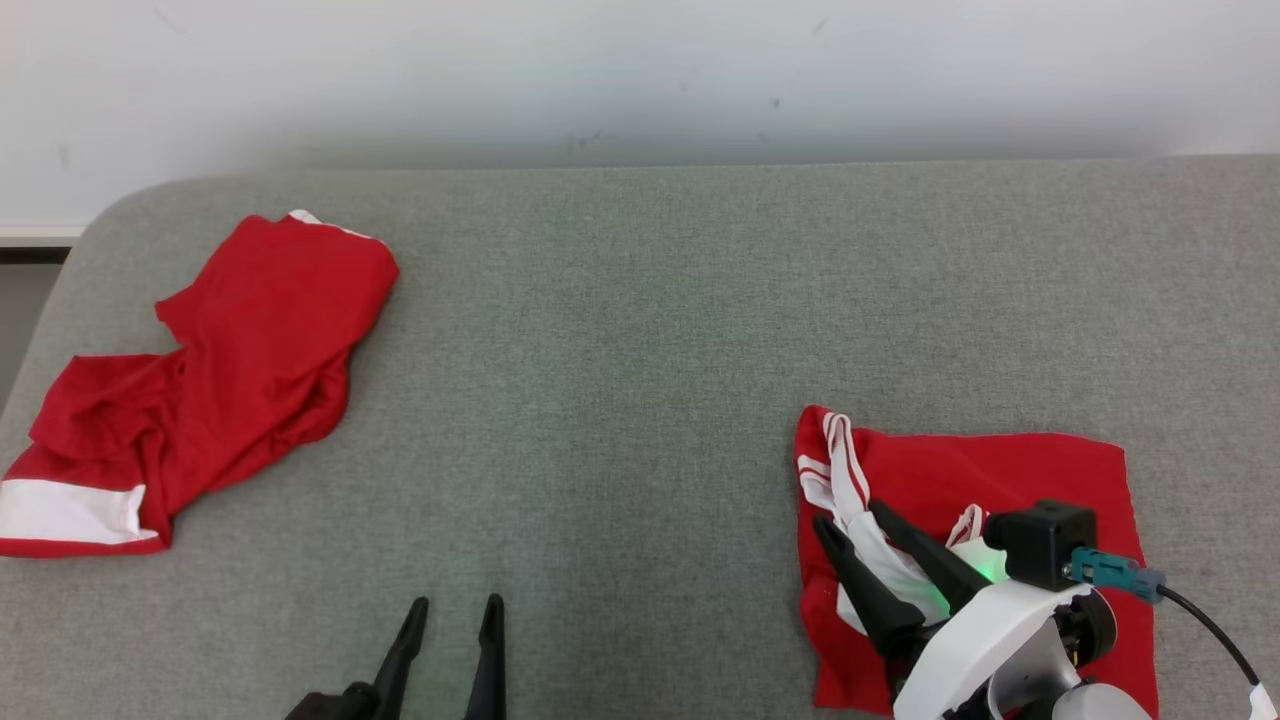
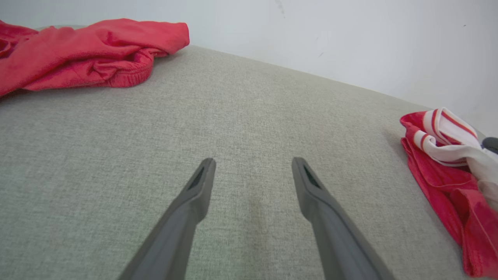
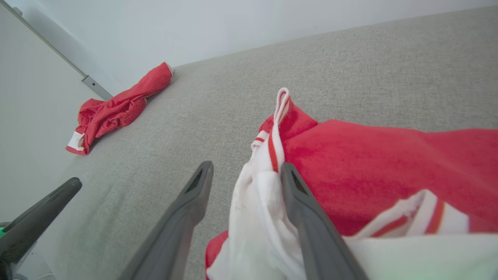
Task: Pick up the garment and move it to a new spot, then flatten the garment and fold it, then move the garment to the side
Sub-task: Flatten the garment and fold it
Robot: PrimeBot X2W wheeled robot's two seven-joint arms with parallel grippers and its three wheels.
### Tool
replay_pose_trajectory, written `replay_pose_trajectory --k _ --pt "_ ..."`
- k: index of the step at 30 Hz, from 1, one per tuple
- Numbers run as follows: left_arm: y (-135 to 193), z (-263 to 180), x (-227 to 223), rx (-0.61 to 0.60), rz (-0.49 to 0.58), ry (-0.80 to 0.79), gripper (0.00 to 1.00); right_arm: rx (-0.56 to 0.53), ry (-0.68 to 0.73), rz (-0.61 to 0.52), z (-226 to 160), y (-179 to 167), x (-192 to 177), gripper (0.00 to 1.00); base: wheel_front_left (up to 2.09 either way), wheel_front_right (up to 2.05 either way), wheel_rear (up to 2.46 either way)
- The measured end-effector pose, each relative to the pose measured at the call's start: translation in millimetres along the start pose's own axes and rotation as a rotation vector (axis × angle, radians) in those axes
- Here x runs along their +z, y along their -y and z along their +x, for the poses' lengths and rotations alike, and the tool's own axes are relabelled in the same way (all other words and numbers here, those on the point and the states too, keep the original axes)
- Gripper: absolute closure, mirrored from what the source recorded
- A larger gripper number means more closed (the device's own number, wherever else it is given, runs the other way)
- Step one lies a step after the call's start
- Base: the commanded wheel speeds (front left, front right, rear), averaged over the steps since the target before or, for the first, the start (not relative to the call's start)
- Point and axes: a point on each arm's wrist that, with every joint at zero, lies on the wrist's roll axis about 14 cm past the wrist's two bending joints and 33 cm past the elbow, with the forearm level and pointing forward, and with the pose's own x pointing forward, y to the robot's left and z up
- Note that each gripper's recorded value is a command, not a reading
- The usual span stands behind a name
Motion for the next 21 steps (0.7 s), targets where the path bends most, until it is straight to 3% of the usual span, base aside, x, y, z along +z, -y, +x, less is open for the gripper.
replay_pose_trajectory --k 7,10,16,21 --pt "2 -2 1 -0.005 0.001 0.004 0.0 0.055 0.147 0.007 -11 -18 30 0.0 0.0 0.0 0.0" --pt "2 -3 2 -0.005 0.002 0.006 0.0 0.043 0.235 -0.065 -24 -13 48 0.0 0.0 0.0 0.0" --pt "2 -1 7 -0.005 0.005 0.022 0.0 -0.107 0.365 -0.232 -61 28 72 0.0 0.0 0.0 0.0" --pt "6 -1 10 -0.022 0.011 0.032 0.0 -0.285 0.373 -0.376 -96 77 75 0.0 0.0 0.0 0.0"
